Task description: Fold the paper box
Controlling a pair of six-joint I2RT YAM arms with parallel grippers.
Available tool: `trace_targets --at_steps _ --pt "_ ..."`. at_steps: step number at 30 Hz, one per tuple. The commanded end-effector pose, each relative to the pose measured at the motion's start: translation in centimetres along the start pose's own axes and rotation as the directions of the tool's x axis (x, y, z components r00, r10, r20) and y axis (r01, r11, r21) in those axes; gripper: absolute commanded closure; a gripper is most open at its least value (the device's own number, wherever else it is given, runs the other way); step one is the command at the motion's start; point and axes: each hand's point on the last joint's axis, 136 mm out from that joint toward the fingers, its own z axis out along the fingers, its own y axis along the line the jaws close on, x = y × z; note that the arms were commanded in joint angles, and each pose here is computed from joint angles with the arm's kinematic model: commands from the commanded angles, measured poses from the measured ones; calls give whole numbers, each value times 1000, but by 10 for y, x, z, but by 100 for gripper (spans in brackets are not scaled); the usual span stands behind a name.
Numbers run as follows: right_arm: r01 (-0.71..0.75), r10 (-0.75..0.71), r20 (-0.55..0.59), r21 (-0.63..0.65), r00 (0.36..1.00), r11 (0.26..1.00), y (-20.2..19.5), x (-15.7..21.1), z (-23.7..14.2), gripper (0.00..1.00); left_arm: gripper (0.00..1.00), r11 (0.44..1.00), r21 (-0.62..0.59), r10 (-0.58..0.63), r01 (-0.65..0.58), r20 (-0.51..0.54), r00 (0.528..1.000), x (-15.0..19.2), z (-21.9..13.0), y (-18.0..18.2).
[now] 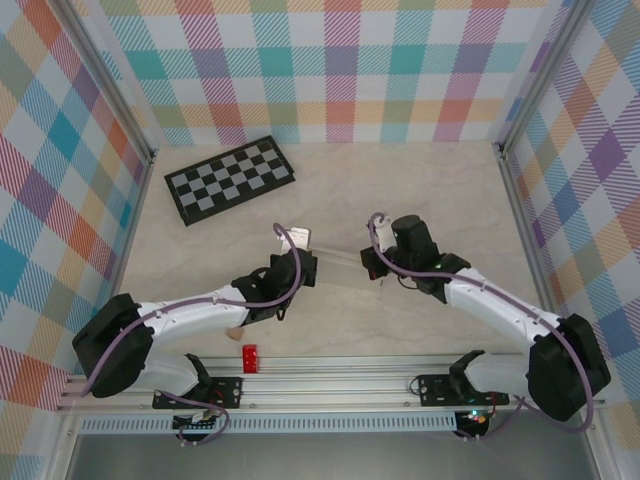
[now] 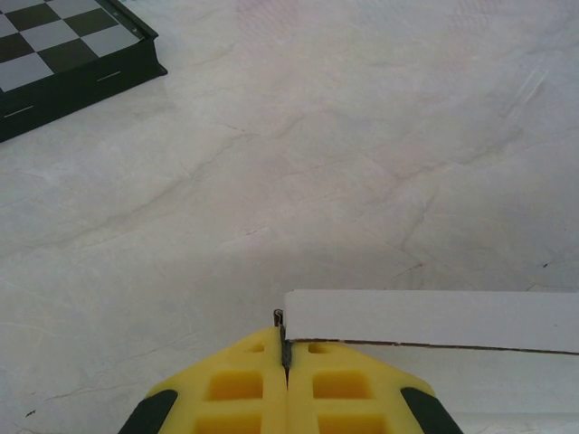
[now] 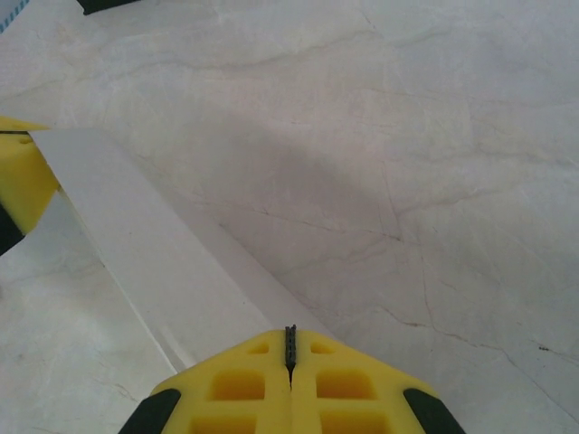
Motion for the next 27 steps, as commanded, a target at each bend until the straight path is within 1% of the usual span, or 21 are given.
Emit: trace_targets --at_steps 1,3,6,9,10,11,14,16,19,21,23,25,27 --pt "71 -72 17 75 997 995 -13 14 3 100 100 994 -42 96 -106 -189 977 51 1 15" --pt "85 -88 27 113 996 990 -20 18 2 100 94 996 -21 85 -90 -192 978 47 -5 13" --pt "93 -102 55 149 993 985 -26 19 -4 100 79 997 12 72 -71 -199 977 38 -16 10" --pt "104 -116 56 172 992 980 -29 19 -7 100 74 998 13 70 -69 -214 974 30 -28 13" --pt "108 -119 53 175 991 979 -29 19 -8 100 73 997 -1 77 -79 -236 969 32 -34 19" --pt "111 -123 53 178 991 978 -30 19 -8 100 73 997 -8 68 -72 -237 969 28 -39 22" --pt "112 -123 48 184 991 976 -30 20 -8 100 73 999 -49 7 -18 -222 975 4 -61 32" --pt "111 -122 48 187 991 976 -31 21 -9 100 72 998 -41 -46 38 -212 976 -17 -75 30" --pt "108 -119 49 186 992 977 -30 21 -9 100 72 995 -5 -97 98 -233 968 -35 -81 15" --pt "105 -115 43 188 992 976 -31 22 -8 100 73 993 28 -102 113 -254 962 -37 -77 3" --pt "99 -108 39 188 993 977 -31 22 -6 100 73 992 46 -97 113 -270 958 -30 -70 -4" --pt "89 -98 42 184 994 979 -30 20 -6 100 74 993 33 -97 111 -288 953 -17 -61 -3" --pt "86 -95 41 182 995 980 -28 16 -8 100 74 993 21 -105 116 -295 950 -13 -57 -2"
